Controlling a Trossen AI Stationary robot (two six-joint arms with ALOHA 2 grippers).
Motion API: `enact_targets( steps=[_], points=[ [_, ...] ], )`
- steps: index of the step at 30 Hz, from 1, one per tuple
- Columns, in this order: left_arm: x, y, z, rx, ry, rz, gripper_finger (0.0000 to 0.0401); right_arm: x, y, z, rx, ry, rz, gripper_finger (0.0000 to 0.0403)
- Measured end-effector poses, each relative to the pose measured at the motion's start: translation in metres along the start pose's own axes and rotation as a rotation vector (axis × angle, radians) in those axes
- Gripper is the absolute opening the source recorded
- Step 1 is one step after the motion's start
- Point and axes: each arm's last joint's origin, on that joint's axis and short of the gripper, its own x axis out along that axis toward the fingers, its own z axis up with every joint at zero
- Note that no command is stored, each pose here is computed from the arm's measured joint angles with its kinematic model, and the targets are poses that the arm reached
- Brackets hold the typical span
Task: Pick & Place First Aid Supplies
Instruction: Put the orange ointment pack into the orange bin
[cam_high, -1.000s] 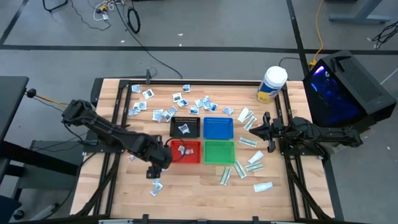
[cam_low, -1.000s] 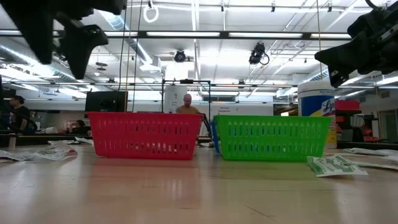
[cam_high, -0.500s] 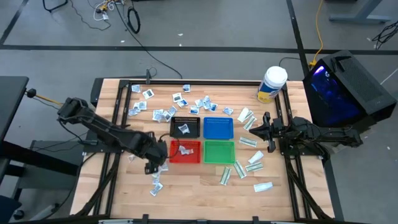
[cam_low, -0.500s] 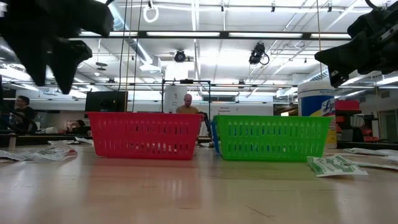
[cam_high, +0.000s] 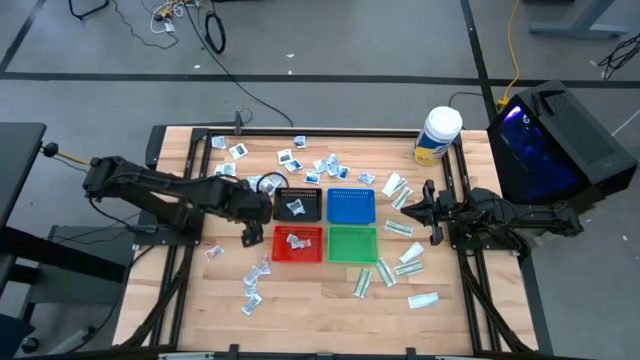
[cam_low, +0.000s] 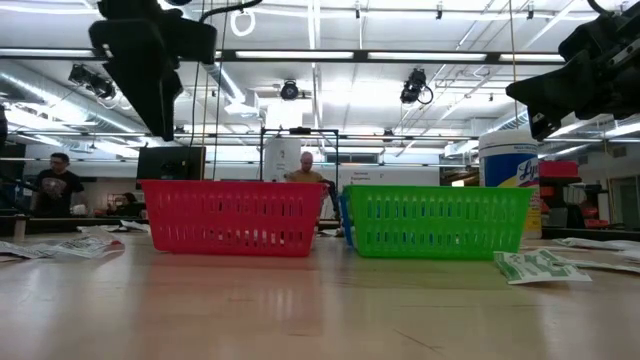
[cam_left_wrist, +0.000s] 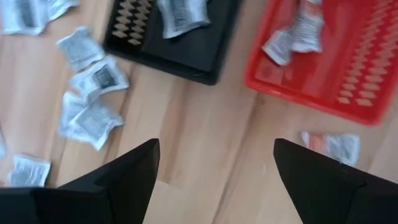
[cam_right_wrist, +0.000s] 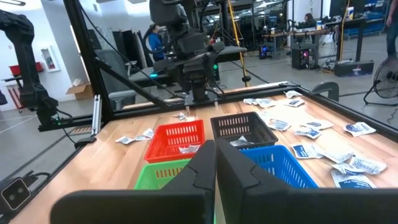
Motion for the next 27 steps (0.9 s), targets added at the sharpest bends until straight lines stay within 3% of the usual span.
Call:
enact_targets(
  steps=[10,14,27],
  points=[
    [-0.006,-0.030,-0.005,0.094,-0.019,-0.185,0.0323,0.000,0.000,0.000,0.000,0.000,0.000,0.0018],
    [-0.011,-0.046,-0.014,0.045,-0.005,-0.214,0.0323,0.000,0.000,0.000,0.000,0.000,0.000,0.0018],
    [-0.020,-0.083,-0.041,-0.453,0.100,-0.249,0.0323,0.000,0.000,0.000,0.000,0.001,0.000,0.0018]
  ],
)
